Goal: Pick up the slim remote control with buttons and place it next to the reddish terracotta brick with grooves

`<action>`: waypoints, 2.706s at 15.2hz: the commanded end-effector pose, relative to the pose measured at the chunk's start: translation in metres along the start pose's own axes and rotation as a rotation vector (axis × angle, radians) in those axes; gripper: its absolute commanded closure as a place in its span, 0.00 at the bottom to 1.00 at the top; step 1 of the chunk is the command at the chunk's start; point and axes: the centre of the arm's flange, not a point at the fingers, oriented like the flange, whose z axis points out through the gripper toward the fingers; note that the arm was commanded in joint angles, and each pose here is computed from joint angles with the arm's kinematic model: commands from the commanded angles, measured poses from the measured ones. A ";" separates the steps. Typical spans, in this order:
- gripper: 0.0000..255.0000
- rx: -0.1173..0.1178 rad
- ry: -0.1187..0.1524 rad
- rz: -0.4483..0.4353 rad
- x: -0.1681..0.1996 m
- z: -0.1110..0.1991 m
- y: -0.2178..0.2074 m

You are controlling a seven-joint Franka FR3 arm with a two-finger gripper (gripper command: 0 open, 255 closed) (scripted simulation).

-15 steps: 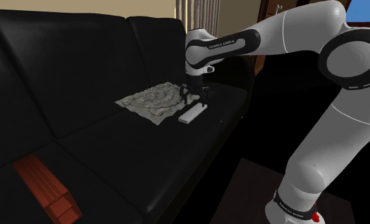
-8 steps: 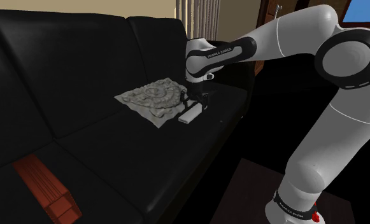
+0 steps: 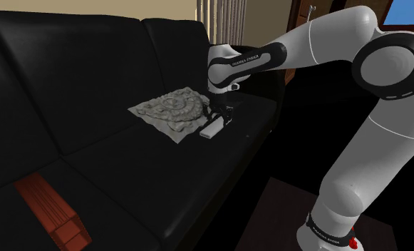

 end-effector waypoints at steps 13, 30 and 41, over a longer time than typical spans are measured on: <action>1.00 -0.002 -0.001 -0.001 0.000 -0.020 0.000; 1.00 -0.002 -0.001 -0.001 0.001 -0.109 0.001; 1.00 -0.002 -0.001 0.000 0.001 -0.164 0.001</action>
